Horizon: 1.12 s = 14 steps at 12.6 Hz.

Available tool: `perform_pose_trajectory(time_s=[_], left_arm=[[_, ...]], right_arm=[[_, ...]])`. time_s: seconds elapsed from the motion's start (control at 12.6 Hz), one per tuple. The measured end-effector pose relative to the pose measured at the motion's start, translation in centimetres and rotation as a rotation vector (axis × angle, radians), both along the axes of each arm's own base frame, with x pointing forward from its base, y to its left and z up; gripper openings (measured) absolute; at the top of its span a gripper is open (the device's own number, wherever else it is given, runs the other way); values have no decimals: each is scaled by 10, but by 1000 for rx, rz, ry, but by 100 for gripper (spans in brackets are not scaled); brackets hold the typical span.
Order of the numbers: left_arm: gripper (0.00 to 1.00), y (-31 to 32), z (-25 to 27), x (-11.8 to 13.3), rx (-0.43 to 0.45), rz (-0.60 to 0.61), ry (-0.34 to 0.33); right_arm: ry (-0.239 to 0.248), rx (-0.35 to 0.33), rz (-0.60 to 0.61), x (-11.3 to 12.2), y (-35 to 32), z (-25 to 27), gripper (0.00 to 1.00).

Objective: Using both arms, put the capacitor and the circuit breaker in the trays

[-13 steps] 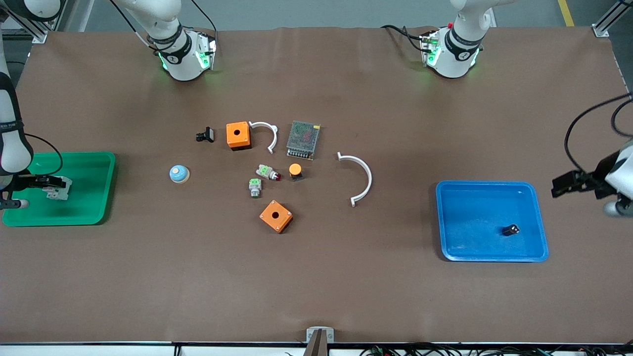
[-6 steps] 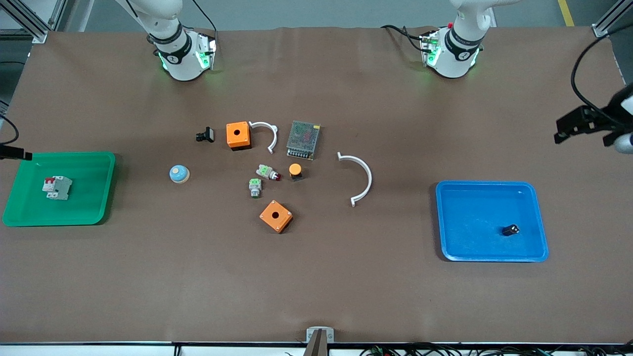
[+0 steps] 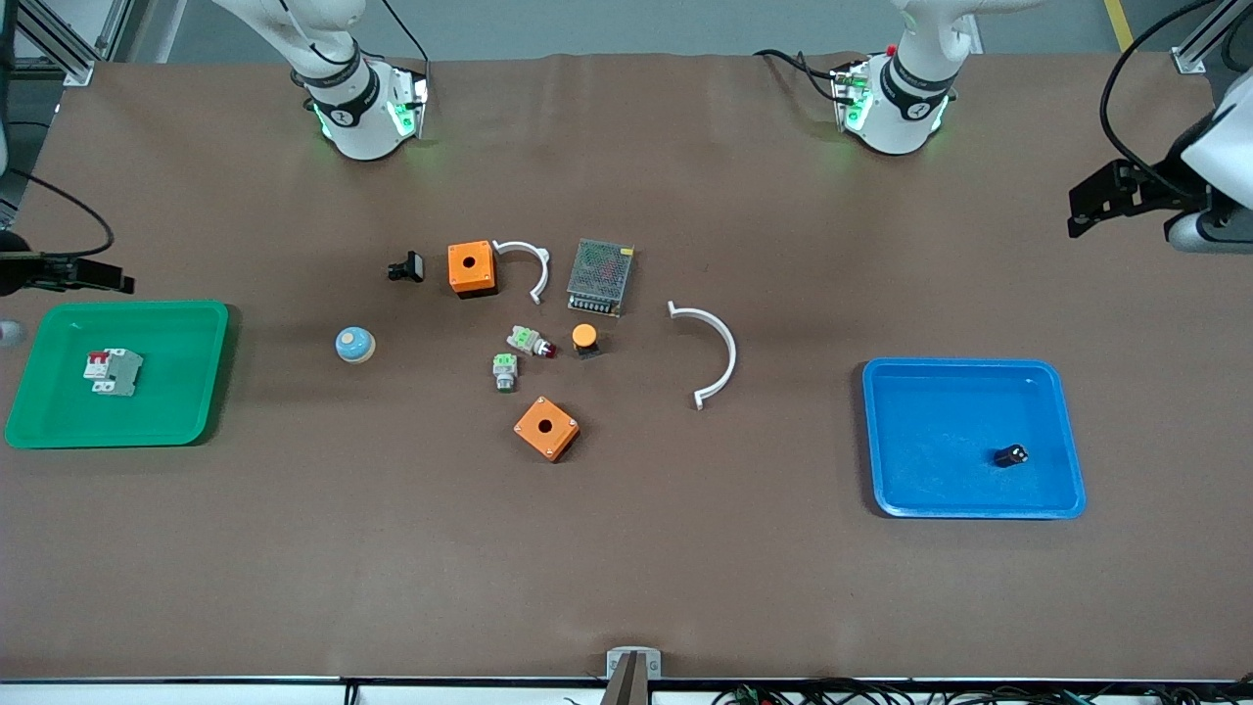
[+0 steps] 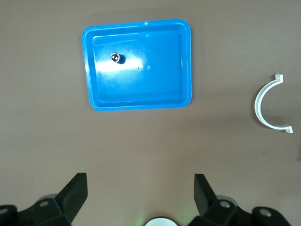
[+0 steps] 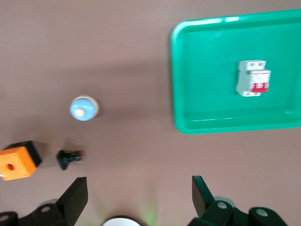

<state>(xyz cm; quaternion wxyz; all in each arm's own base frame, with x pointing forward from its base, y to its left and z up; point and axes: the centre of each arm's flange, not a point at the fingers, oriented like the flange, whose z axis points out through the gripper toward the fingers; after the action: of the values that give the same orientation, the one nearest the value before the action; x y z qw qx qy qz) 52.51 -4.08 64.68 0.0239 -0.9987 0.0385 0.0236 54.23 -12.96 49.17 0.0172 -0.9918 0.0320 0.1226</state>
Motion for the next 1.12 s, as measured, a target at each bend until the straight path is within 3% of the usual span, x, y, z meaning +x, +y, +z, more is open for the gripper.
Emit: perform_pose_trajectory(time_s=[0.4, 1.12], left_arm=[[100, -9, -8, -14, 6, 22, -23], [100, -11, -6, 8, -36, 23, -45]], right_arm=[[-62, -38, -3, -1, 84, 22, 99], [-237, -51, 5, 8, 90, 106, 100]])
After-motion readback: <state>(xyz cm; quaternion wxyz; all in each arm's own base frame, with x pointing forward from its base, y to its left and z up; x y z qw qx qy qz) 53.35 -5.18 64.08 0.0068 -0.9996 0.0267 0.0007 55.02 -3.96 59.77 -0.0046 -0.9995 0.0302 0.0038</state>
